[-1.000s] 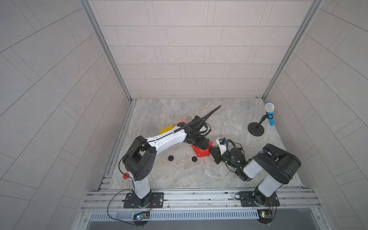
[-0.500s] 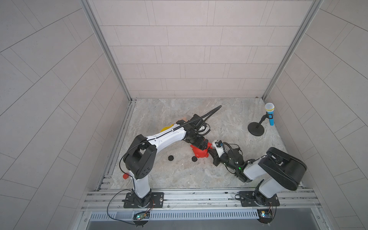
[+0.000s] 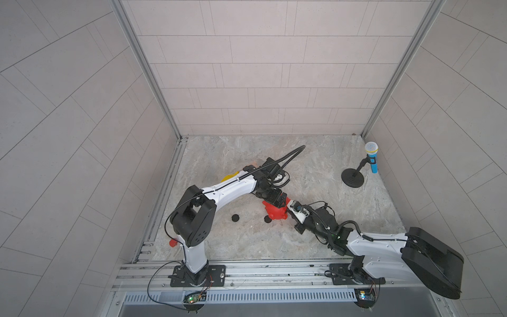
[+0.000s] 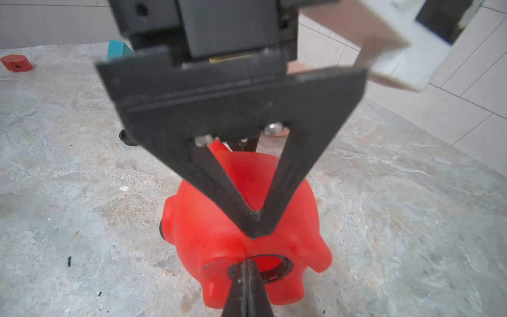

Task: Open piggy banks
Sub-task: Open the lid on the piggy bank.

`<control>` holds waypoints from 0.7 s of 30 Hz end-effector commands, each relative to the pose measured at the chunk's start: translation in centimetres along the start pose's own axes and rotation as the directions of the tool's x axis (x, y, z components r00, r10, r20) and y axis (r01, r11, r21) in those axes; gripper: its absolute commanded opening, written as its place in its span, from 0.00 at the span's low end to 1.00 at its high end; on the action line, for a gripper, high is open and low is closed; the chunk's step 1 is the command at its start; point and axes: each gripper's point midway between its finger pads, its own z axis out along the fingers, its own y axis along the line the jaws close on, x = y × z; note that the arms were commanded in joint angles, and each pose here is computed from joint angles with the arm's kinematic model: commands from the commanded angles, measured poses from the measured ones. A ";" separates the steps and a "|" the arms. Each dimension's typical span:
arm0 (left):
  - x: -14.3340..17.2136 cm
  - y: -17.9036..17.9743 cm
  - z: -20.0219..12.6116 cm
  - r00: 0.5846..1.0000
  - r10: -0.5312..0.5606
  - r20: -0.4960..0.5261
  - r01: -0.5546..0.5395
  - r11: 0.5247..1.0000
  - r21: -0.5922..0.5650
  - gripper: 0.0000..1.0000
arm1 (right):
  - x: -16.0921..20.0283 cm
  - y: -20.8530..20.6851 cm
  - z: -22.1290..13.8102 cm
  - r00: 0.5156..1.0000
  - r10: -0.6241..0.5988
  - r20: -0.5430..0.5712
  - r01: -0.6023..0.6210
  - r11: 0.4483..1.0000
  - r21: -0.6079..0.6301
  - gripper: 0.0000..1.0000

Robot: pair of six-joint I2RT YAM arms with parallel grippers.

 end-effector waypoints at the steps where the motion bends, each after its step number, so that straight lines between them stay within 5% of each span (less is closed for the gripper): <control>1: 5.3 2.2 3.0 0.976 -0.072 -0.204 0.057 0.995 -0.081 0.89 | 0.2 -0.8 -0.6 1.000 0.009 -0.020 -0.008 0.999 0.048 0.00; 18: 1.7 1.5 1.7 0.989 -0.139 -0.059 0.134 0.988 -0.075 0.93 | -0.8 -3.5 -2.1 0.962 0.272 0.037 -0.274 0.947 0.167 0.00; 21: 0.3 1.2 0.9 0.989 -0.145 -0.005 0.144 0.987 -0.071 0.96 | -0.7 -3.6 -2.7 0.948 0.317 0.039 -0.319 0.933 0.167 0.11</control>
